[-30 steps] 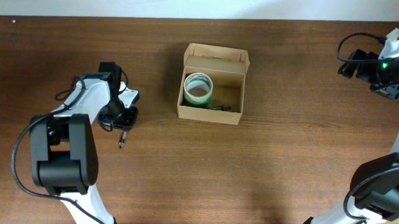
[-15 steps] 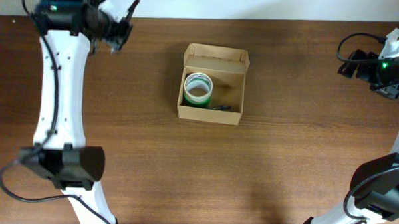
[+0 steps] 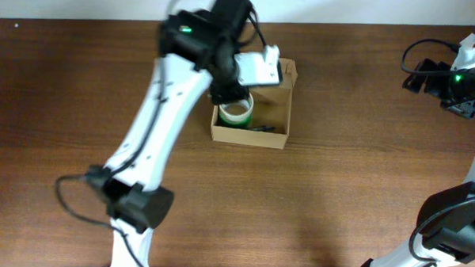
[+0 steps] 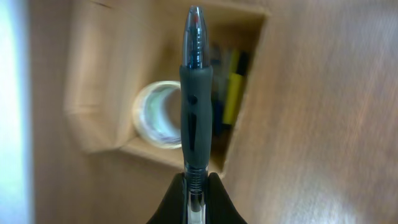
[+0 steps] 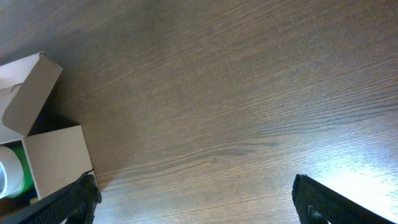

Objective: Pack container
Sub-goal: 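Carry the dark pen into the box and lower it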

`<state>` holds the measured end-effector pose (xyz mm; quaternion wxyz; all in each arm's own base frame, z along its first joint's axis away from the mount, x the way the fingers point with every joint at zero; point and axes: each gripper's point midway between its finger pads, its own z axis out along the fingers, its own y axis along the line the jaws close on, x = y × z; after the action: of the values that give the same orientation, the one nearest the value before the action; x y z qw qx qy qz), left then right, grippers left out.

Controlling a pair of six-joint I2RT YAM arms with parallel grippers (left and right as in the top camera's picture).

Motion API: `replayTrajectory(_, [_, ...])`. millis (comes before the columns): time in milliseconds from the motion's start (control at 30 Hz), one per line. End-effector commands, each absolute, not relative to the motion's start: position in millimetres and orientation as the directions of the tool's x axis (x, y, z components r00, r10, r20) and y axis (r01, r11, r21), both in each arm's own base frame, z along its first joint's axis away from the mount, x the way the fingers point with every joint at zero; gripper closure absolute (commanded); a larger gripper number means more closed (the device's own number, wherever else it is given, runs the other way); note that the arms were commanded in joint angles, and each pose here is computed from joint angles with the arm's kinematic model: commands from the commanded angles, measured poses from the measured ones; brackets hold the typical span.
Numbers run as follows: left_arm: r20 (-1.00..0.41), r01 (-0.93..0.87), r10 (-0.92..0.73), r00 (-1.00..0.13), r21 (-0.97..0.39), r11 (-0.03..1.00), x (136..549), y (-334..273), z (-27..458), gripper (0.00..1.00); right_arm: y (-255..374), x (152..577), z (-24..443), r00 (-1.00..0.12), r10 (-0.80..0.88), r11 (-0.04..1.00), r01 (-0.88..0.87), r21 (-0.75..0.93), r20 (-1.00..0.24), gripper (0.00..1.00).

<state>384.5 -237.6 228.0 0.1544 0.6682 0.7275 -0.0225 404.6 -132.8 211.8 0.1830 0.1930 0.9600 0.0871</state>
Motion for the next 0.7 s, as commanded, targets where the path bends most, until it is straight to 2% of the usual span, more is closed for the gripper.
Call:
replayTrajectory(0, [-0.151, 0.995, 0.989, 0.006, 0.101, 0.010, 384, -243, 176, 0.99, -133, 406, 213, -0.857, 0.403, 0.910, 0.336, 0.245, -0.321, 0.01])
replayTrajectory(267, [-0.099, 1.000, 0.995, 0.028, 0.007, -0.028, 385, -263, 114, 0.99, -133, 406, 213, -0.857, 0.403, 0.910, 0.336, 0.245, -0.321, 0.01])
replayTrajectory(667, [-0.093, 1.000, 0.995, 0.027, -0.012, -0.028, 387, -265, 99, 0.98, -133, 406, 213, -0.857, 0.403, 0.909, 0.336, 0.245, -0.321, 0.01])
